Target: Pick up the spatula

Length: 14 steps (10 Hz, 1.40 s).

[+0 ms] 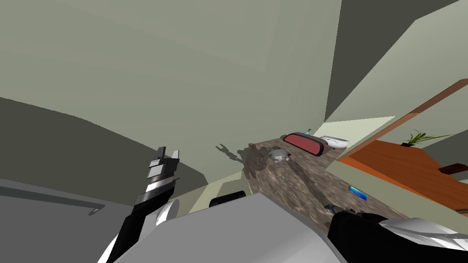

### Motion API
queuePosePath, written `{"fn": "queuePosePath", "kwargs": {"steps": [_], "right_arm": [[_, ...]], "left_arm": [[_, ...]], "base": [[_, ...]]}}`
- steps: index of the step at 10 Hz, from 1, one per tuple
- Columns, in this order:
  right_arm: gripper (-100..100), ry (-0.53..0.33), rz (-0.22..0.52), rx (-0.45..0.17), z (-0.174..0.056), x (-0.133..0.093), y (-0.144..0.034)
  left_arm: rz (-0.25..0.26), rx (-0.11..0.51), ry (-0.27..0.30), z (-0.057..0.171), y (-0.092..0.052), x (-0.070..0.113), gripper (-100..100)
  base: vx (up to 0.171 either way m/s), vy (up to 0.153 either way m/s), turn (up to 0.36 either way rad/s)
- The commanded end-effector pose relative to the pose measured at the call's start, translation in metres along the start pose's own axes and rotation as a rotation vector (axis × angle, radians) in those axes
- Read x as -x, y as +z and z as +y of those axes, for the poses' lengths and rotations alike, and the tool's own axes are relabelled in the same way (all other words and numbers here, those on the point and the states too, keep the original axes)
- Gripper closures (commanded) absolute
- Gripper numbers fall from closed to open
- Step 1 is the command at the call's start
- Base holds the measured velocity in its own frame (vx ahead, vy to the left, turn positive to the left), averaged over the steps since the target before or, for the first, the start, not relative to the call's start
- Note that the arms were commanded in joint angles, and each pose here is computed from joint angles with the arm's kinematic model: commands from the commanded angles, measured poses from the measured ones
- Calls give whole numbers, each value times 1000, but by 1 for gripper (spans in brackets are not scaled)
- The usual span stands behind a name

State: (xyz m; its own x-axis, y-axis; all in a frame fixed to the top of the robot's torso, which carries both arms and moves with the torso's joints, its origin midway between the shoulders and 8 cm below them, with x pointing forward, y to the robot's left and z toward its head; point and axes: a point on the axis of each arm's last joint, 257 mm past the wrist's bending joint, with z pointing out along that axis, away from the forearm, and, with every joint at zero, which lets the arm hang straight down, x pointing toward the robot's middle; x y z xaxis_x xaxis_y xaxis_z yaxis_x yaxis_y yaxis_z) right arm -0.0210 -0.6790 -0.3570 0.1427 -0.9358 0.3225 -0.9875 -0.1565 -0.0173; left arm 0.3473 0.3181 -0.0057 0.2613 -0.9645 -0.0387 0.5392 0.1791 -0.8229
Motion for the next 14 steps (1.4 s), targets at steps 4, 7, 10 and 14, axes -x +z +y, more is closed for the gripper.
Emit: {"fn": "queuePosePath", "kwargs": {"steps": [4, 7, 10, 14], "right_arm": [[100, 1, 0, 3, 1, 0, 0], [0, 1, 0, 1, 1, 0, 0], [100, -23, 3, -7, -22, -8, -6], [100, -41, 3, -13, -38, -12, -10]], "left_arm": [[0, 0, 0, 0, 0, 0, 0], [0, 0, 0, 0, 0, 0, 0], [0, 0, 0, 0, 0, 0, 0], [0, 0, 0, 0, 0, 0, 0]], "base": [[-1, 0, -3], [0, 0, 0], [-15, 10, -95], [-9, 6, -60]]}}
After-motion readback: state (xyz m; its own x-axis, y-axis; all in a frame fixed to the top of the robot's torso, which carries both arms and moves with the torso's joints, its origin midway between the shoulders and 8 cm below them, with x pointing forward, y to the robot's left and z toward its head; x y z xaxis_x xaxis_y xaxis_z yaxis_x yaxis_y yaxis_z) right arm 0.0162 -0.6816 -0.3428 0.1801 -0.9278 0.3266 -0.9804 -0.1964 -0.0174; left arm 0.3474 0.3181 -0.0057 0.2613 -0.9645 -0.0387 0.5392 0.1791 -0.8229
